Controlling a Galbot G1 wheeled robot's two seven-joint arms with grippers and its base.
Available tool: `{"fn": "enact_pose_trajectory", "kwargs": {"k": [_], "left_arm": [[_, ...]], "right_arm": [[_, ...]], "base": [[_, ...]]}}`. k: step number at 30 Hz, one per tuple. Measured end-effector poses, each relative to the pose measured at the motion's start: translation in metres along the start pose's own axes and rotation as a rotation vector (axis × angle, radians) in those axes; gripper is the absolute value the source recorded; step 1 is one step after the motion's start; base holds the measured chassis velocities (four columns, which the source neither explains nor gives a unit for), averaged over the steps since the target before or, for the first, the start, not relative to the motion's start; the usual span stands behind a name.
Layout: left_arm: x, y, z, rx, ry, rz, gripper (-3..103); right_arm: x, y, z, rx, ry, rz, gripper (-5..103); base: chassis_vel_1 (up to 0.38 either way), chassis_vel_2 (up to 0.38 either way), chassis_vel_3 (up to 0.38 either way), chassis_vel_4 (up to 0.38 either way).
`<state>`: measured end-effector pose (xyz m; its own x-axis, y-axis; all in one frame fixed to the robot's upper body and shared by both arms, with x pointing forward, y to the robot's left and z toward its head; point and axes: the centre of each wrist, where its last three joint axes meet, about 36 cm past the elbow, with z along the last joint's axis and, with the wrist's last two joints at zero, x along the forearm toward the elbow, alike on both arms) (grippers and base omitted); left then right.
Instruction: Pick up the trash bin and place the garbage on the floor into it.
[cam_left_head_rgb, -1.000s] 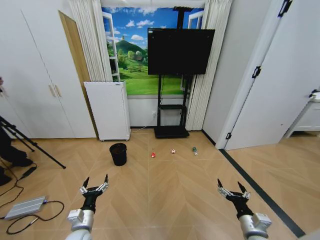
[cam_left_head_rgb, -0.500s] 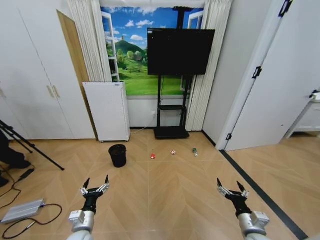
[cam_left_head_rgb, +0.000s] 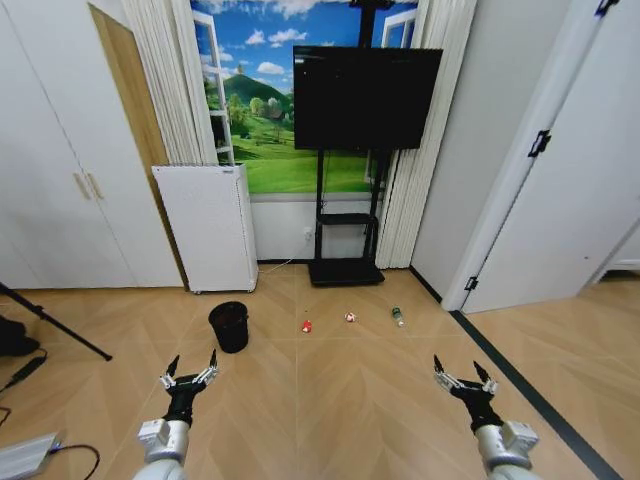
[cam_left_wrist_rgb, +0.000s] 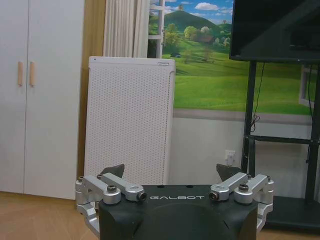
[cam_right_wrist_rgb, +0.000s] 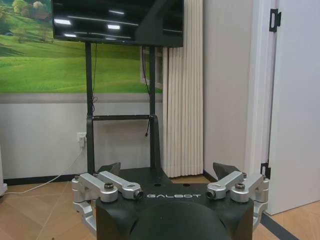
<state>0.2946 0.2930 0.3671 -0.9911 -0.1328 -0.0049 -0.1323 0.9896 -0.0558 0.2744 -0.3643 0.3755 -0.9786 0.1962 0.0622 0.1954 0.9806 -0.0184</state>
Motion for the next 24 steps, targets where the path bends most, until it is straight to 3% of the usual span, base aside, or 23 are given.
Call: {"fn": "enact_pose_trajectory", "kwargs": {"k": [24], "left_arm": [[0.0021, 0.0017, 0.0019, -0.002, 0.000, -0.007, 100]], "right_arm": [[-0.0004, 0.0011, 0.0031, 0.005, -0.005, -0.012, 100]], "base": [[-0.344, 0.353, 0.365, -0.359]]}}
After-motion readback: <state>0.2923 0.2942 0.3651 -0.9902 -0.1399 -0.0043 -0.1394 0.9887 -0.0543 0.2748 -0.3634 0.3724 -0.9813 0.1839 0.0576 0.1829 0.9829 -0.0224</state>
